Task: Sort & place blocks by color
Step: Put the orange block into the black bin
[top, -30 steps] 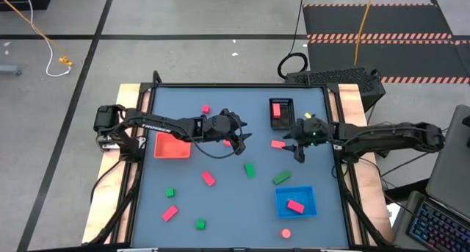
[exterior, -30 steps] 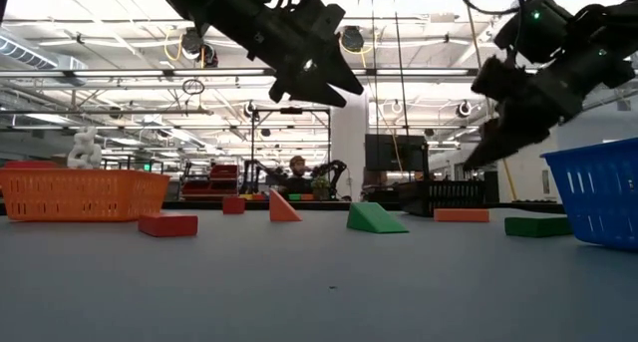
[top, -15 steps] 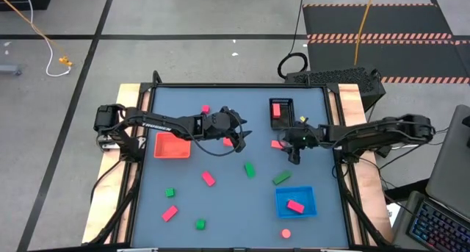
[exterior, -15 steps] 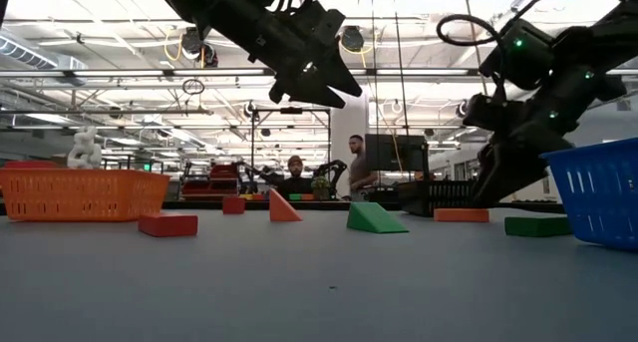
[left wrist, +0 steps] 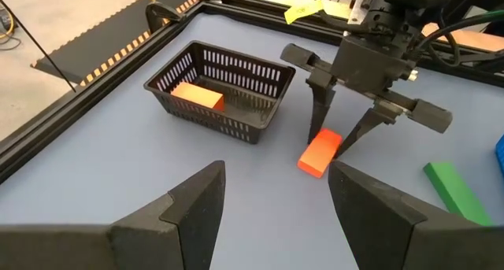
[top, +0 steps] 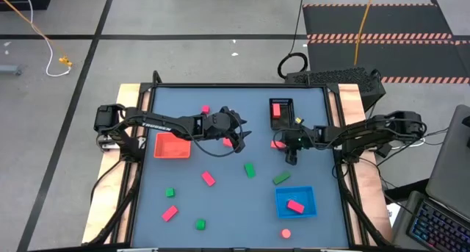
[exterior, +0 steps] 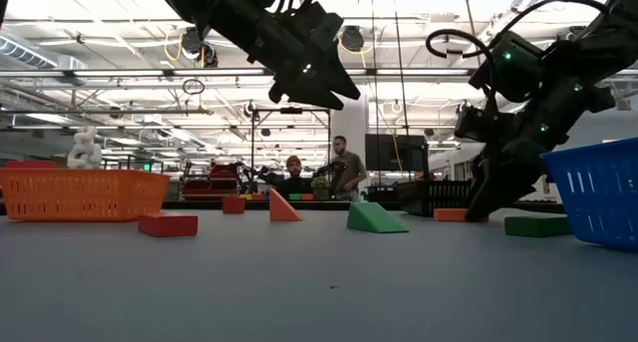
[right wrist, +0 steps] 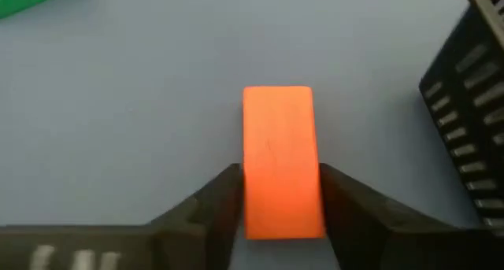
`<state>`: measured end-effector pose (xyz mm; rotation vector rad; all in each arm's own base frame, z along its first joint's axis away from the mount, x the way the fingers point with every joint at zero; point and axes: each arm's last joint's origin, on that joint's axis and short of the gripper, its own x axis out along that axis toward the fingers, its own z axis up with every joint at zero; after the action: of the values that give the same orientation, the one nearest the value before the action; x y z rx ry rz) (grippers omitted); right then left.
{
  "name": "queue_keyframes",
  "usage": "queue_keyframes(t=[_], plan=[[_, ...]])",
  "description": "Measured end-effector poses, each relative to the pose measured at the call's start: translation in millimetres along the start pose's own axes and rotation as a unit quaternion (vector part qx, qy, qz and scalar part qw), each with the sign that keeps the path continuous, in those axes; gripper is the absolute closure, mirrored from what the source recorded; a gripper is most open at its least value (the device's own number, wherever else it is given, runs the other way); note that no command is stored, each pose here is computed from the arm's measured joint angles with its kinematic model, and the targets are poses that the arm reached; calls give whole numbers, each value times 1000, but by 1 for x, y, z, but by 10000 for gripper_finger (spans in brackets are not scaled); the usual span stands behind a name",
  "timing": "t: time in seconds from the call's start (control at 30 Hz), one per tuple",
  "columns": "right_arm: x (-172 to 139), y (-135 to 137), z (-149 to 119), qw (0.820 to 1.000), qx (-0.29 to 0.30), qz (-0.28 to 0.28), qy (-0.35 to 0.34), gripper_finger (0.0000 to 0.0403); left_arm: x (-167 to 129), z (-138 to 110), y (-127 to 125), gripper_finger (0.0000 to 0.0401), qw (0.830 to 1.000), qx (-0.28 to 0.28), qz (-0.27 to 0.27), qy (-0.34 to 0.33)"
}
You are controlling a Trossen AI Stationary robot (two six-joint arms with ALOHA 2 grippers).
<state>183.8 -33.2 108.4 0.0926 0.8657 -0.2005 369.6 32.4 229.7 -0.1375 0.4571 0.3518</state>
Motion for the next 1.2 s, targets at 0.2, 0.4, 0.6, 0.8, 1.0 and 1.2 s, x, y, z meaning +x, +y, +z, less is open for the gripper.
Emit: queue_keyframes(t=[0.2, 0.4, 0.6, 0.8, 1.0, 1.2], plan=[[-11, 0, 12, 998, -8, 1, -64, 286, -1, -1, -3, 171, 1000, 2, -4, 1], [-27, 0, 21, 993, -24, -2, -116, 286, -1, -1, -3, 171, 1000, 3, -3, 5], [-45, -4, 30, 983, -5, -52, -178, 286, -1, -2, -3, 171, 1000, 3, -2, 7], [-57, -18, 29, 959, 66, -195, -195, 286, -1, -2, -3, 171, 1000, 3, -2, 7], [-52, -38, 19, 940, 146, -268, -150, 286, -1, -2, -3, 171, 1000, 3, -3, 7], [-45, -48, 15, 939, 178, -263, -130, 286, -1, -2, -4, 171, 1000, 4, -4, 7]])
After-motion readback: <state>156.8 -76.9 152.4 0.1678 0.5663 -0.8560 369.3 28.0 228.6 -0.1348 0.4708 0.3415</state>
